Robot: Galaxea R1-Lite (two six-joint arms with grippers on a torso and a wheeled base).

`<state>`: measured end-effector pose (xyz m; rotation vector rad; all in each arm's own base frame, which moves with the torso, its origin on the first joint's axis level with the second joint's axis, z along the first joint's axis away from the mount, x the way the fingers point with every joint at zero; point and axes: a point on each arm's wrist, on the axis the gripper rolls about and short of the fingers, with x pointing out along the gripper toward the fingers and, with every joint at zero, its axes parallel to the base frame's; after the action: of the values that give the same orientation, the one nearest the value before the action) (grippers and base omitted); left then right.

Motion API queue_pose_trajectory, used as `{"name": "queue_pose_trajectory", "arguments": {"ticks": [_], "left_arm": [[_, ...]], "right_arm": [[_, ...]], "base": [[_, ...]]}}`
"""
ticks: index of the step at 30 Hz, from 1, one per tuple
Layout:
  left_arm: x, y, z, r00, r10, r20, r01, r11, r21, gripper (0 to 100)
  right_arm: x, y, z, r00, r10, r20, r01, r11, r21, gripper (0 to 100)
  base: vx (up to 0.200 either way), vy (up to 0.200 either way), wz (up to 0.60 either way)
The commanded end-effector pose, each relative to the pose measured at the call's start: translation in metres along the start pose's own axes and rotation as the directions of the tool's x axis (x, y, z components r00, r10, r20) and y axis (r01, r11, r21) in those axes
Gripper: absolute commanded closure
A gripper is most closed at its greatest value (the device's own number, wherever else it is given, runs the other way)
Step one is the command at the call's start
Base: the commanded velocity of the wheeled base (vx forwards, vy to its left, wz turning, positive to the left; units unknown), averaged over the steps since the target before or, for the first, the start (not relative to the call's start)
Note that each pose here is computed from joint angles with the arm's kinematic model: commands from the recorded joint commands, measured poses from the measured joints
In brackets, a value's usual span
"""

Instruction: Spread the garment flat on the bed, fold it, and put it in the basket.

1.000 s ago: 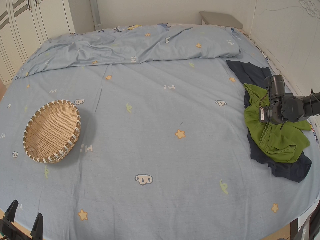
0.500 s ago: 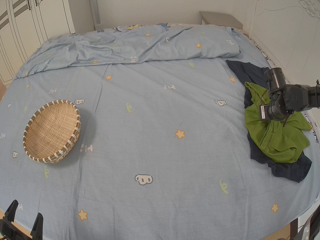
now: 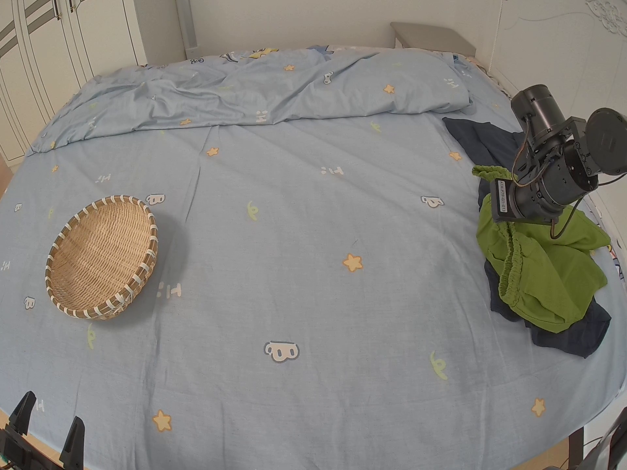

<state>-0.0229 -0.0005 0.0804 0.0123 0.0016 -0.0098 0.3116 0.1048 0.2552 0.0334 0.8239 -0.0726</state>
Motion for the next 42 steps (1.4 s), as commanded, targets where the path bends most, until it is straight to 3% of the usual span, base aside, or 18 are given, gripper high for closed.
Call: {"name": "queue_pose_trajectory", "arguments": {"ticks": [1,8,9,11,12,16,20,25,30,39,40,42], "left_arm": [[0.001,0.0,-0.005,1.0,0.0,-0.012,0.0,1.0,0.0,0],[0.001,0.0,-0.005,1.0,0.0,-0.012,0.0,1.0,0.001,0],[0.001,0.0,-0.005,1.0,0.002,-0.012,-0.002,1.0,0.0,0],[0.001,0.0,-0.005,1.0,0.0,-0.012,0.0,1.0,0.0,0],[0.001,0.0,-0.005,1.0,0.0,-0.012,0.0,1.0,0.0,0],[0.001,0.0,-0.005,1.0,0.0,-0.012,0.0,1.0,0.0,0],[0.001,0.0,-0.005,1.0,0.0,-0.012,0.0,1.0,0.0,0],[0.001,0.0,-0.005,1.0,-0.001,-0.012,0.001,1.0,0.004,0],[0.001,0.0,-0.005,1.0,-0.004,-0.012,0.004,1.0,0.004,0],[0.001,0.0,-0.005,1.0,-0.001,-0.012,0.001,1.0,0.001,0],[0.001,0.0,-0.005,1.0,-0.001,-0.012,0.001,1.0,0.001,0],[0.001,0.0,-0.005,1.0,-0.001,-0.012,0.001,1.0,0.001,0]], "right_arm": [[-0.018,0.016,-0.003,0.997,0.077,0.015,-0.077,0.997,-0.007,100],[-0.034,0.057,-0.016,0.983,0.184,0.011,-0.184,0.983,-0.025,100],[-0.042,0.075,-0.023,0.974,0.226,0.002,-0.226,0.972,-0.058,100],[-0.043,0.081,-0.027,0.971,0.238,-0.006,-0.238,0.969,-0.071,100],[-0.05,0.1,-0.035,0.96,0.28,-0.018,-0.28,0.954,-0.106,100],[-0.063,0.135,-0.048,0.934,0.356,-0.022,-0.356,0.928,-0.114,100],[-0.067,0.152,-0.053,0.921,0.389,-0.019,-0.388,0.913,-0.124,100],[-0.08,0.195,-0.056,0.871,0.49,0.021,-0.482,0.863,-0.154,100],[-0.072,0.217,-0.076,0.87,0.491,-0.028,-0.488,0.853,-0.184,100],[-0.046,0.238,-0.098,0.889,0.448,-0.098,-0.458,0.865,-0.203,100],[-0.046,0.238,-0.098,0.889,0.448,-0.098,-0.458,0.865,-0.203,0],[-0.041,0.24,-0.1,0.893,0.439,-0.103,-0.451,0.87,-0.2,0]], "base": [[0.0,0.0,0.0],[0.0,0.0,0.0],[0.0,0.0,0.0],[0.0,0.0,0.0],[0.0,0.0,0.0],[0.0,0.0,0.0],[0.0,0.0,0.0],[0.0,0.0,0.0],[0.0,0.0,0.0],[0.0,0.0,0.0],[0.0,0.0,0.0],[0.0,0.0,0.0]]}}
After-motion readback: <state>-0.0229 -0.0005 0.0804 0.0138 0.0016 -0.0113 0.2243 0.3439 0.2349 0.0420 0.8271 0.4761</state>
